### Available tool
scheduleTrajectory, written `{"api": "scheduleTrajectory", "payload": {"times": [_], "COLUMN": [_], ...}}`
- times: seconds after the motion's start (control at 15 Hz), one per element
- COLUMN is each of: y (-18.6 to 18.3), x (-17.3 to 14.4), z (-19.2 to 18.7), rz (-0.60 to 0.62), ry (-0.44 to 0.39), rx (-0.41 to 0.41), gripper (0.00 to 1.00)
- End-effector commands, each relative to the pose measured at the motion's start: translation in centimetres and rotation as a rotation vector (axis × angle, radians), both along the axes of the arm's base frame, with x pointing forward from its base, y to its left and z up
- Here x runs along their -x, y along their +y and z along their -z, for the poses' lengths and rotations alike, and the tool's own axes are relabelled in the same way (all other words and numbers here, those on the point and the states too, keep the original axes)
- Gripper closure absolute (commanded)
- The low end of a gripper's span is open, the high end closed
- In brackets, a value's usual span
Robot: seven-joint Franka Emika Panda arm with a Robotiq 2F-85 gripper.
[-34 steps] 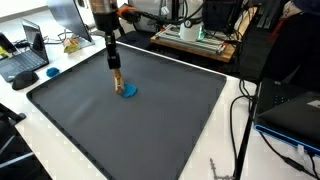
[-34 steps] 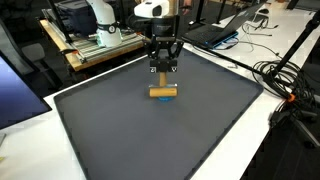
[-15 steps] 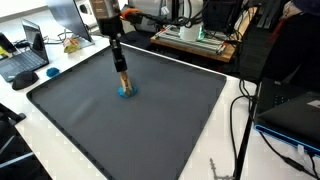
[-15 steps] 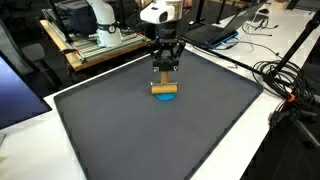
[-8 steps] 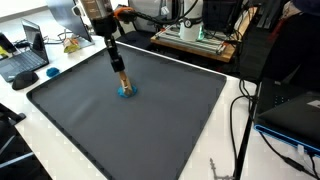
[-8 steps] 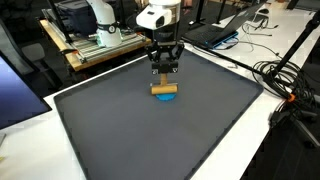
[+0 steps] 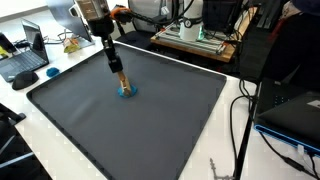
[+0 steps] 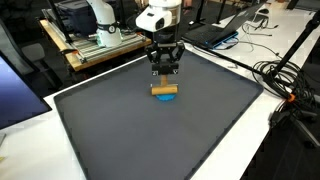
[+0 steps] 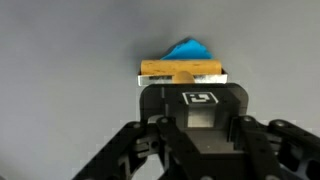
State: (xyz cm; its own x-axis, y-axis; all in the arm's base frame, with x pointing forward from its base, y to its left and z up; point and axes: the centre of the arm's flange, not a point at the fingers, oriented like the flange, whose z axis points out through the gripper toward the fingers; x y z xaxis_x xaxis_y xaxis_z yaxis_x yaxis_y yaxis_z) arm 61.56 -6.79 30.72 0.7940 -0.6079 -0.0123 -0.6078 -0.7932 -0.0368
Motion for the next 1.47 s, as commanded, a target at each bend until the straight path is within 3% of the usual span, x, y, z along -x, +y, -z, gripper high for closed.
{"api": "scheduleTrajectory", "payload": {"times": [0.0, 1.07, 1.4], "y": [-0.3, -0.7, -0.5], "x": [-1.6, -2.9, -3.1], "z": [2.6, 2.6, 2.8], "rz": [0.012, 0.033, 0.003], "ry": [-0.012, -0.054, -0.033], "rx": [-0.012, 0.012, 0.004], "gripper": [0.78, 0.78, 0.78]}}
